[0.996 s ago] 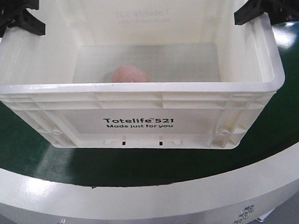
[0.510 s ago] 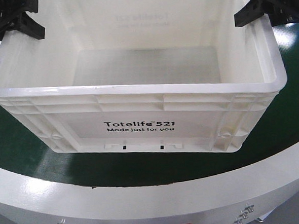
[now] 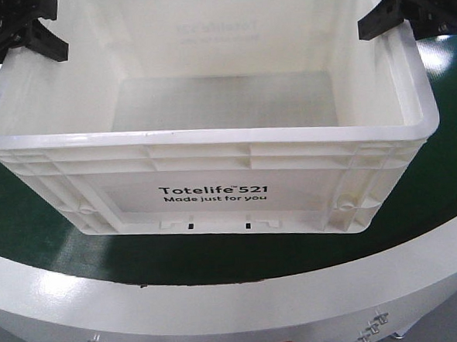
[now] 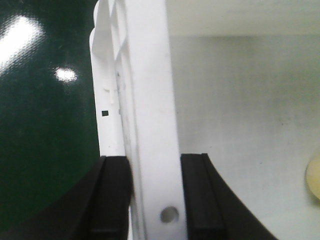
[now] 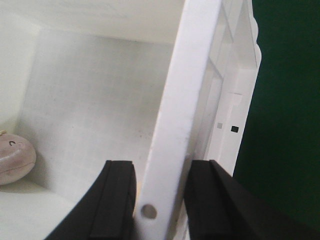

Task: Place moving items into box and shelve
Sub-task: 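Lift the tote off the conveyor table with both grippers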

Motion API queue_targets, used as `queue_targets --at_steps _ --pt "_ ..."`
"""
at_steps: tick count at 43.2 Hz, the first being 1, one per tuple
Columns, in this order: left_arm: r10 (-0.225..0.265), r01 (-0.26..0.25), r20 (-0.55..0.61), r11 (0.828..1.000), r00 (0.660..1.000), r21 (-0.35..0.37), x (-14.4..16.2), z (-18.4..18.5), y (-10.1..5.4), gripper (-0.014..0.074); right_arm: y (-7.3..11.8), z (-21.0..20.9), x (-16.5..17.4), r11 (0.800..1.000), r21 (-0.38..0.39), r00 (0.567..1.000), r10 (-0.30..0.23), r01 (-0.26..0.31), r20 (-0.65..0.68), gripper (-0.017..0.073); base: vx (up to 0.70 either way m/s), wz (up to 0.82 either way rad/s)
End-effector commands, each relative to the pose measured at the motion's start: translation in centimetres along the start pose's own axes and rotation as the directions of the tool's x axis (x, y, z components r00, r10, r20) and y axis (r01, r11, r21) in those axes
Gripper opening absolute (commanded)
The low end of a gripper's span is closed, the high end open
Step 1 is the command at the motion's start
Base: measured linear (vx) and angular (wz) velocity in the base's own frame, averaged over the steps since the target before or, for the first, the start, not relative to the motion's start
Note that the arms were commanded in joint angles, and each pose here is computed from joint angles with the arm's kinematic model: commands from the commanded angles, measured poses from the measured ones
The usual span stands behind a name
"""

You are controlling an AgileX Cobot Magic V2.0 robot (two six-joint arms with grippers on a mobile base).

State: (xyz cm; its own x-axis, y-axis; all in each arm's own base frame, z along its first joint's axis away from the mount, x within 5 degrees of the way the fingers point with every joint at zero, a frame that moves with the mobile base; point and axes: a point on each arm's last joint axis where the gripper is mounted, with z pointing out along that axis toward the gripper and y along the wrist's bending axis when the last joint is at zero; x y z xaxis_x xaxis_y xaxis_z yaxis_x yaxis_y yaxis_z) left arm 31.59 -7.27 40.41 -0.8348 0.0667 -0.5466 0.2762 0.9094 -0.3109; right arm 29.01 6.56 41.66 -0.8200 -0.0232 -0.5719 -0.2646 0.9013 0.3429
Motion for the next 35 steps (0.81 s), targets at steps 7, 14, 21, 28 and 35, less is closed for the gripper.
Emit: queue_targets --at_steps 7,14,21,28,35 --pt "-0.081 0.031 0.144 0.946 0.986 0.323 -0.65 -4.08 -4.98 -0.0003 4.05 -3.1 -1.1 0.962 -0.271 0.983 0.054 -0.004 0.178 -0.0003 0.0 0.0" --pt "-0.077 0.03 0.122 0.938 0.99 0.345 -0.39 -4.25 -5.23 -0.0003 4.05 -3.1 -1.1 0.962 -0.272 0.982 0.055 -0.004 0.178 -0.0003 0.0 0.0" --pt "-0.075 0.027 0.127 0.938 0.989 0.345 -0.33 -4.46 -5.3 -0.0003 4.05 -3.1 -1.09 0.962 -0.272 0.983 0.055 -0.004 0.177 -0.0003 0.0 0.0" --pt "-0.074 0.025 0.129 0.938 0.989 0.345 -0.31 -4.55 -5.32 -0.0003 4.05 -3.1 -1.1 0.962 -0.272 0.982 0.055 -0.004 0.178 -0.0003 0.0 0.0" --pt "-0.074 0.025 0.129 0.938 0.989 0.345 -0.31 -4.55 -5.32 -0.0003 4.05 -3.1 -1.1 0.962 -0.272 0.982 0.055 -0.004 0.178 -0.0003 0.0 0.0"
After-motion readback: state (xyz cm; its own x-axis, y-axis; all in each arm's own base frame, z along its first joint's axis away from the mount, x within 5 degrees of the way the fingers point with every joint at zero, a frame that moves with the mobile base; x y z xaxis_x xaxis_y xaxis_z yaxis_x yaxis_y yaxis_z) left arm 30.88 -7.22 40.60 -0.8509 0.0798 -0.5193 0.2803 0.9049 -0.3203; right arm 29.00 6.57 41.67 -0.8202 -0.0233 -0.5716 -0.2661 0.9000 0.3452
